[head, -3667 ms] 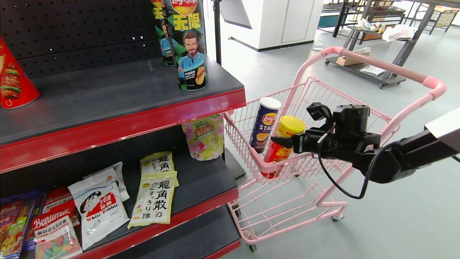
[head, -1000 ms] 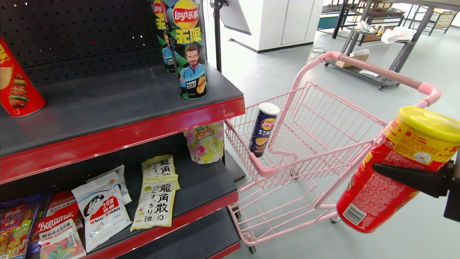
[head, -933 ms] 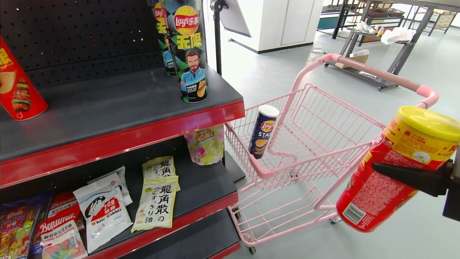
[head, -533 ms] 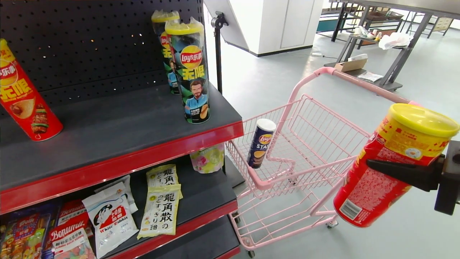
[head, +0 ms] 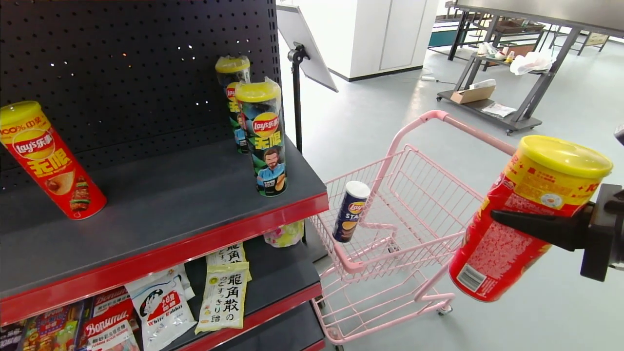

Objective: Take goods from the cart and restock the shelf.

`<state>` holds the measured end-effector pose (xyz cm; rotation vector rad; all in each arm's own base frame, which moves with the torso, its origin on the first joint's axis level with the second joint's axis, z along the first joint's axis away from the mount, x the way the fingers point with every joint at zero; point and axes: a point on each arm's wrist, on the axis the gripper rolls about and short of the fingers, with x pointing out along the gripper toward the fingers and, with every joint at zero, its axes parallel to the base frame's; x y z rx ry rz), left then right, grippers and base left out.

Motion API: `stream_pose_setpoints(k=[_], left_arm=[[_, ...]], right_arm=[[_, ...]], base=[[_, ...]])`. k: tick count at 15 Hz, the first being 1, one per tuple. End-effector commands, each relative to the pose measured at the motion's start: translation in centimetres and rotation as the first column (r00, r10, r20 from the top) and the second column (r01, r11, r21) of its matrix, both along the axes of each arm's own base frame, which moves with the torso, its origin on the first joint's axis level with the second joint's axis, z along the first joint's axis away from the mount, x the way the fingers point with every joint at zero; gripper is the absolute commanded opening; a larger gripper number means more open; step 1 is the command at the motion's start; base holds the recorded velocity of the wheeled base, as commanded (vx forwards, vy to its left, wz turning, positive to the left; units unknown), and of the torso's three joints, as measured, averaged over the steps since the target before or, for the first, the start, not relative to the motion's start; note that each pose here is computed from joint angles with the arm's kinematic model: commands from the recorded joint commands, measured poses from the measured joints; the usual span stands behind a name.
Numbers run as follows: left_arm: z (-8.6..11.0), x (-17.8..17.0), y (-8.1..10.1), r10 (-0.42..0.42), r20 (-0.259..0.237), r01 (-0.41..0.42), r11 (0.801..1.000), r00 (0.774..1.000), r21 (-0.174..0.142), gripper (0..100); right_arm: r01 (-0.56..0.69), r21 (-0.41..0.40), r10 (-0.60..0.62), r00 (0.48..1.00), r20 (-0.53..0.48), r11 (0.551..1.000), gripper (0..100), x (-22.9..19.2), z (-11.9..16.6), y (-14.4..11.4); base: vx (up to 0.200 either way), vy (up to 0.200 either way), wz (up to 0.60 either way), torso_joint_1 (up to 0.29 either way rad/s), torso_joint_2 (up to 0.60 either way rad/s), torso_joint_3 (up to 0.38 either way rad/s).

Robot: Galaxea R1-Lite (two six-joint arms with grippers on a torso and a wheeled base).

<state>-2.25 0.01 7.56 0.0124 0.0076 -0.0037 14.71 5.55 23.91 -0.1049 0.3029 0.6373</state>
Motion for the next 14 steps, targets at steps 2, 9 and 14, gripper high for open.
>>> stream_pose_setpoints(k=[2,9,14], left_arm=[[0.00,0.03,0.00,0.001,-0.005,-0.001,1.000,1.000,0.000,100],[-0.02,-0.04,0.00,0.001,0.005,-0.001,1.000,1.000,-0.002,100],[0.00,-0.04,0.00,0.001,0.006,-0.001,1.000,1.000,-0.006,100]], right_arm=[[0.002,-0.003,-0.002,1.000,0.000,1.000,0,0.40,0.10,0.13],[0.021,-0.047,-0.020,1.000,0.006,0.999,0,0.44,-0.36,0.11],[0.030,-0.048,-0.030,1.000,0.003,0.998,0,-0.24,-0.83,-0.22]], base=[[0.000,0.000,0.00,0.171,-0.41,-0.232],[0.000,0.000,0.60,0.045,-0.09,-0.052],[0.000,0.000,0.36,0.001,0.00,0.001]])
